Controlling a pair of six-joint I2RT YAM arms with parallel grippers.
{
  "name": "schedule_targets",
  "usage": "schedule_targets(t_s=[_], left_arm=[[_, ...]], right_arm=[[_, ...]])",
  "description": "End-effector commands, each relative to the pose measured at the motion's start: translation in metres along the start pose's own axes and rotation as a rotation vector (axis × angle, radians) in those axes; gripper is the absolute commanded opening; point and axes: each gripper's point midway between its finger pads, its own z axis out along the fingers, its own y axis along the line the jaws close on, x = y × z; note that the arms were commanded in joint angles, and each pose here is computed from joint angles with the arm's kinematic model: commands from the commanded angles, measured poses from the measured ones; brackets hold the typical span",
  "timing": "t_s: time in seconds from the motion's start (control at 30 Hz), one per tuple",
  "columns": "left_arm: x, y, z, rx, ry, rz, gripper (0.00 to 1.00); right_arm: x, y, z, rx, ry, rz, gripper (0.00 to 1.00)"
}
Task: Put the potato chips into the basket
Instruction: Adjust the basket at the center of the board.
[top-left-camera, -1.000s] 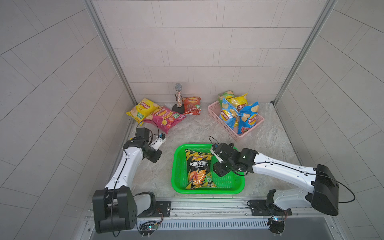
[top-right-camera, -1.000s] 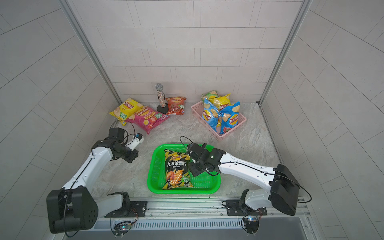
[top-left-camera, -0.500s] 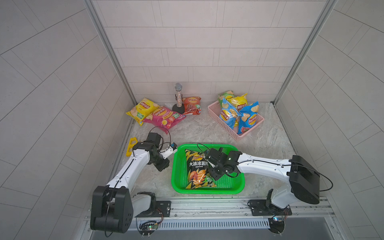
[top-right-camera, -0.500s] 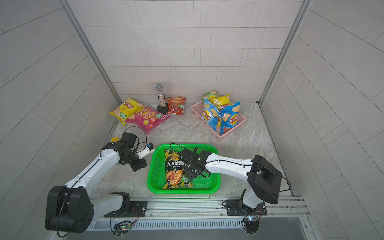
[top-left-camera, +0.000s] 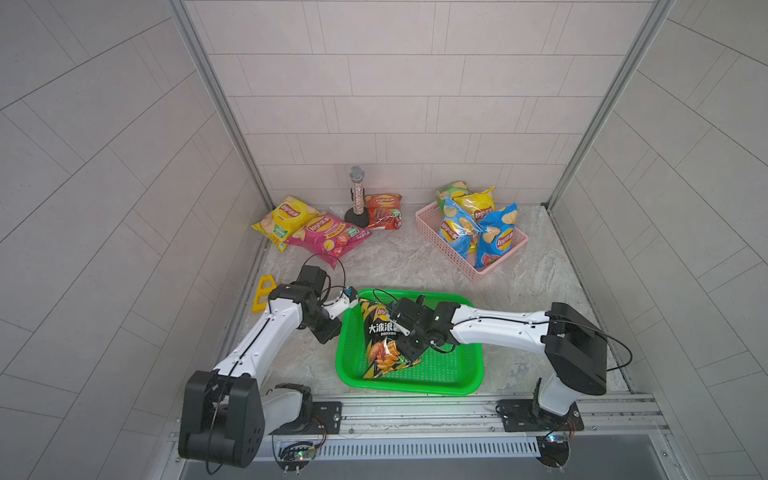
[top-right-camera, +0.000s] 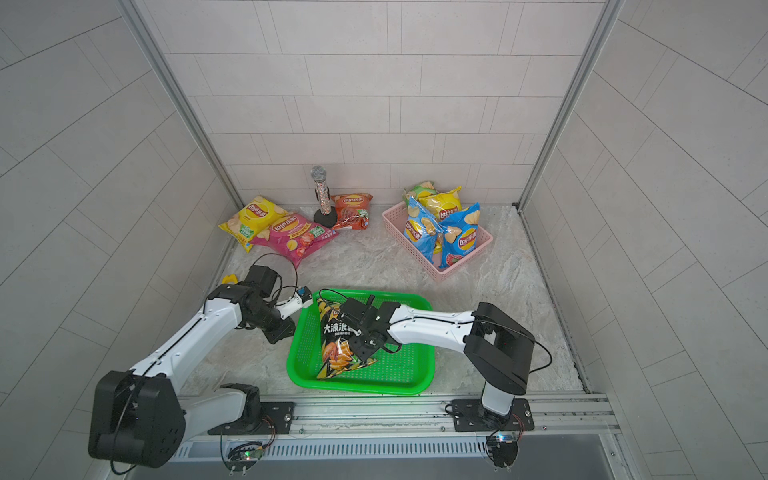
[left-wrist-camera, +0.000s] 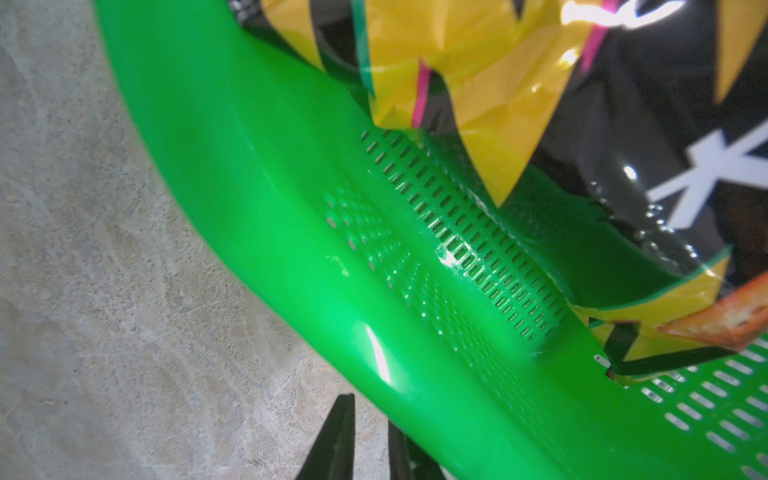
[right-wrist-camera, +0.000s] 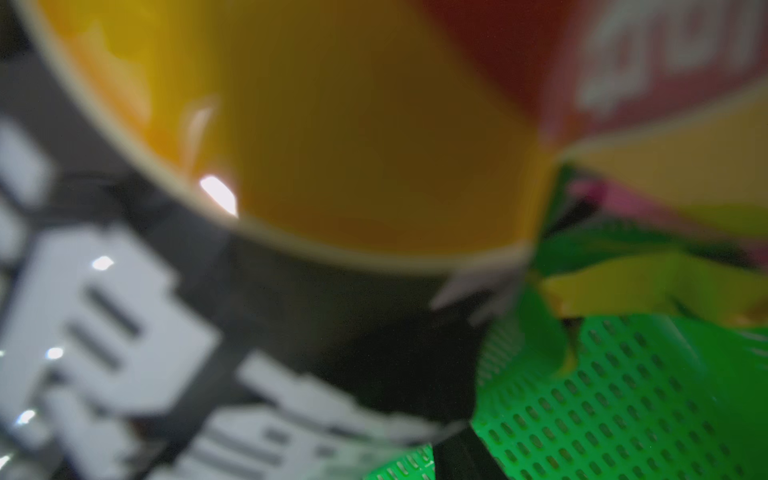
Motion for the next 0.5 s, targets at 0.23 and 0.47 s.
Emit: schedule_targets(t_s=[0.23, 0.47], left_arm=[[-0.001, -0.006, -0.004, 0.01, -0.003, -0.011, 0.22], [-0.006, 0.025, -0.011, -0.147, -0.001, -0.101, 0.22]], right_arm=[[0.001, 0.0, -0.026, 0.009, -0.024, 0.001, 0.53], [0.018, -0.024, -0.067, 0.017, -0.049, 0.062, 0.59]])
